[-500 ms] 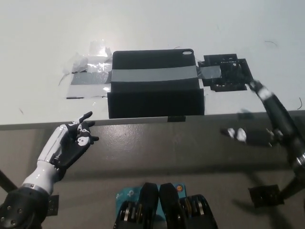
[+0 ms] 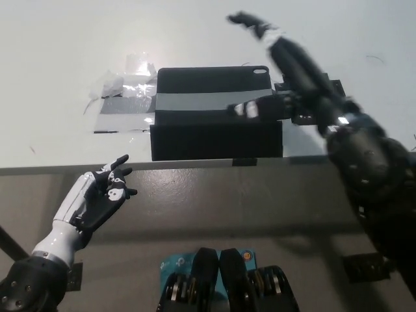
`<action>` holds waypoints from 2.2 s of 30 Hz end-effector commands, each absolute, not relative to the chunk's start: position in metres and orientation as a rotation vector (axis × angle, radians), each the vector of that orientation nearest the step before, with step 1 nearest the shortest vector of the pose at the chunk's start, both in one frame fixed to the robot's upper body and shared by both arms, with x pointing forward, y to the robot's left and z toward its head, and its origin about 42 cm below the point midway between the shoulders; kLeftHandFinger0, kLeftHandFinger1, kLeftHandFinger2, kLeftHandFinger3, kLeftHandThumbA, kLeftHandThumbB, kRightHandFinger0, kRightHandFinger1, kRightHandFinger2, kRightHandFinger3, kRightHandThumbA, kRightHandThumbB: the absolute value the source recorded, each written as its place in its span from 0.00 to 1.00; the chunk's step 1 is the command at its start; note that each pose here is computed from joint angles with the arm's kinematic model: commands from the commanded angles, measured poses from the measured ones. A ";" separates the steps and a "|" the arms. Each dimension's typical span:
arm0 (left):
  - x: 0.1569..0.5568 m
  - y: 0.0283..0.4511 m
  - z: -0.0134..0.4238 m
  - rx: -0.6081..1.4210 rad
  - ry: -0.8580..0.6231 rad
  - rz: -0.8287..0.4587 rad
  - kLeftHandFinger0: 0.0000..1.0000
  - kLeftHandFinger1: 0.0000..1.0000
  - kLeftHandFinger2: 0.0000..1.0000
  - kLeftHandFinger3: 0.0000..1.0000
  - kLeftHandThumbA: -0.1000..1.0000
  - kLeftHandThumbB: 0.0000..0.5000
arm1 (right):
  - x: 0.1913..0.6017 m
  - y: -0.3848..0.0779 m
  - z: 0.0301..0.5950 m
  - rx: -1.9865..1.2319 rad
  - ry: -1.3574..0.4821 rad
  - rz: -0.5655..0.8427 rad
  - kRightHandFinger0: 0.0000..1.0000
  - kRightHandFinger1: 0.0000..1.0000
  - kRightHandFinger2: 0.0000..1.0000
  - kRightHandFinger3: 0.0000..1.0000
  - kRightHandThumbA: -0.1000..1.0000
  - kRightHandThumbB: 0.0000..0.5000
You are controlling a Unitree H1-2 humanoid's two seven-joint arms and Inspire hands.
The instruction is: The robot uses its right hand to pull the cover of a folded tablet cover kept in the middle of the desk
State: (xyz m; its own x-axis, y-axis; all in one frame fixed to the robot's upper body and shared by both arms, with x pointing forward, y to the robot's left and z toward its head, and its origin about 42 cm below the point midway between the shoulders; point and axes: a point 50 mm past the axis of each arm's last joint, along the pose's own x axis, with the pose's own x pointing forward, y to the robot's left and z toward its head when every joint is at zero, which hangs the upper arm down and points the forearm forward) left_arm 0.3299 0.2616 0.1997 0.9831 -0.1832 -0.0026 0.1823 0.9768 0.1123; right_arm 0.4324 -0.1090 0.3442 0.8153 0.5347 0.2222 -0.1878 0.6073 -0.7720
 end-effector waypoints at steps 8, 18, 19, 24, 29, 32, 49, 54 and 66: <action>0.330 0.262 0.214 0.119 -0.045 -0.198 0.73 0.93 1.00 1.00 1.00 0.52 | 0.495 -0.068 0.326 -1.145 -0.341 0.467 1.00 1.00 1.00 1.00 1.00 1.00; 0.332 0.258 0.220 0.125 -0.059 -0.204 0.74 0.93 1.00 1.00 1.00 0.44 | 0.524 -0.079 0.285 -1.343 0.009 0.484 1.00 1.00 1.00 1.00 1.00 1.00; 0.332 0.258 0.220 0.126 -0.058 -0.206 0.74 0.93 1.00 1.00 1.00 0.44 | 0.525 -0.079 0.282 -1.343 0.025 0.484 1.00 1.00 1.00 1.00 1.00 1.00; 0.334 0.259 0.222 0.126 -0.064 -0.211 0.73 0.94 1.00 1.00 1.00 0.41 | 0.515 -0.072 0.260 -1.341 0.120 0.519 1.00 1.00 1.00 1.00 1.00 1.00; 0.332 0.258 0.224 0.126 -0.064 -0.204 0.72 0.92 1.00 1.00 1.00 0.43 | 0.482 -0.055 0.252 -1.398 0.055 0.618 1.00 1.00 1.00 1.00 0.95 1.00; 0.331 0.258 0.225 0.128 -0.069 -0.212 0.73 0.94 1.00 1.00 1.00 0.41 | 0.471 -0.054 0.256 -1.394 0.061 0.663 1.00 1.00 1.00 1.00 0.92 1.00; 0.341 0.259 0.233 0.140 -0.086 -0.207 0.72 0.93 1.00 1.00 1.00 0.38 | 0.422 -0.087 0.245 -1.363 0.083 0.737 1.00 1.00 1.00 1.00 0.90 1.00; 0.344 0.258 0.236 0.148 -0.093 -0.208 0.75 0.96 1.00 1.00 1.00 0.36 | 0.417 -0.097 0.222 -1.299 0.143 0.737 1.00 1.00 1.00 1.00 0.98 1.00; 0.343 0.260 0.236 0.161 -0.081 -0.221 0.80 0.97 1.00 1.00 1.00 0.35 | 0.387 -0.103 0.211 -1.140 0.211 0.862 1.00 1.00 1.00 1.00 1.00 1.00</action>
